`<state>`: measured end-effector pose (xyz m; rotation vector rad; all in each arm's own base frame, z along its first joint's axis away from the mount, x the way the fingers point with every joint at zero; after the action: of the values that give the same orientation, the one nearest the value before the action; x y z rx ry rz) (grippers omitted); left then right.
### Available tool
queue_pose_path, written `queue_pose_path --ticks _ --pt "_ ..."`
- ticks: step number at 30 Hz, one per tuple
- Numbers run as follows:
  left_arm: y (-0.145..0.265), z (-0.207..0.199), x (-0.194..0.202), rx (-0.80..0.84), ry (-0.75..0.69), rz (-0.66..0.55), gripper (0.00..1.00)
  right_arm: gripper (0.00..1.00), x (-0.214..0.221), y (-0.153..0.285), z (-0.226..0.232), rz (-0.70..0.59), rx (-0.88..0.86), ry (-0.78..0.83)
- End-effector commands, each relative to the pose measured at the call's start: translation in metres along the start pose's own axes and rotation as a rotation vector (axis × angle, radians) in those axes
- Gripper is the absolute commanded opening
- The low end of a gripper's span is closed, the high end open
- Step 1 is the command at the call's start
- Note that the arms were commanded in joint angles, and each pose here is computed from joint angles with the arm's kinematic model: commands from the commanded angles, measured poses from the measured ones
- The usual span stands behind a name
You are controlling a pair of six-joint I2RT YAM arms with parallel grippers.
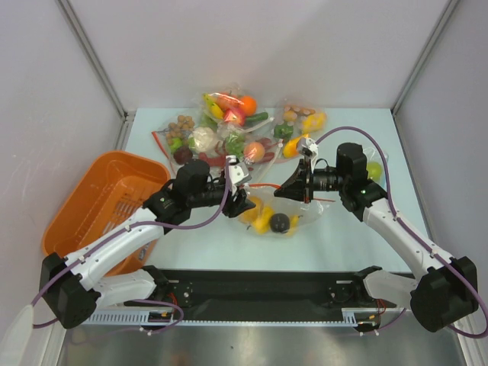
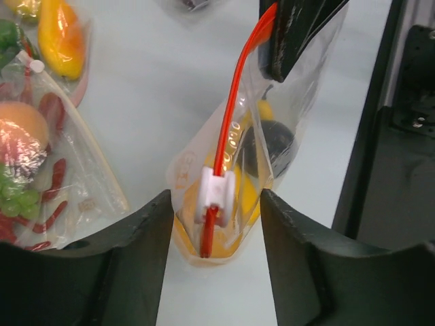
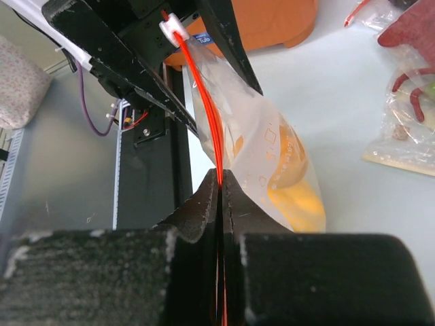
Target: Open the zip-top bag and remove the fake food
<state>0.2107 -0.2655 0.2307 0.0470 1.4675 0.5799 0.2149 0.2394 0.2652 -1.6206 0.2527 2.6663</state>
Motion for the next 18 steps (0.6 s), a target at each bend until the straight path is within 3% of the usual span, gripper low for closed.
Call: queue_pose_path --ticks 1,2,5,6,9,11,14,15,18 --pt "0.002 -0.007 -0.02 0.053 -0.006 -0.096 0.54 0.0 -0.01 0.003 0.007 -0.026 -0.03 0.05" --pt "0.002 -0.009 -0.021 0.065 -0.005 -0.101 0.52 0.0 -0.009 0.003 0.005 -0.025 -0.026 0.044" --pt "0.001 -0.013 -0.021 0.089 0.001 -0.105 0.3 0.0 -0.01 0.003 0.005 -0.026 -0.019 0.044" --pt "0.001 -0.015 -0.022 0.101 0.002 -0.107 0.18 0.0 -0.01 0.004 0.004 -0.026 -0.014 0.043" --pt "0.001 -0.018 -0.021 0.124 0.004 -0.101 0.01 0.0 -0.01 0.005 0.001 -0.026 0.014 0.041" --pt "0.002 -0.019 -0.021 0.136 0.0 -0.099 0.0 0.06 -0.014 0.005 -0.001 -0.036 0.039 0.063" --pt "0.003 -0.023 -0.022 0.163 -0.009 -0.099 0.0 0.22 -0.016 0.004 0.0 -0.017 0.075 0.07" --pt "0.004 -0.025 -0.022 0.174 -0.011 -0.094 0.0 0.31 -0.016 0.003 0.005 -0.007 0.072 0.073" --pt "0.005 -0.03 -0.022 0.213 -0.012 -0.085 0.0 0.44 -0.026 -0.002 0.012 0.0 0.079 0.123"
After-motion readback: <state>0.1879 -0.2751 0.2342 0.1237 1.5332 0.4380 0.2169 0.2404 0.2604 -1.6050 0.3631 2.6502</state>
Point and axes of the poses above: each gripper's point midway between its finger pads, its own y axis back along the fingers, its own z axis along the line the jaws close on, x = y × z, the point moved 2 cm from there along y, back along the fingers, and after that the axes turned 8 degrees about -y, right-handed, at the moved point
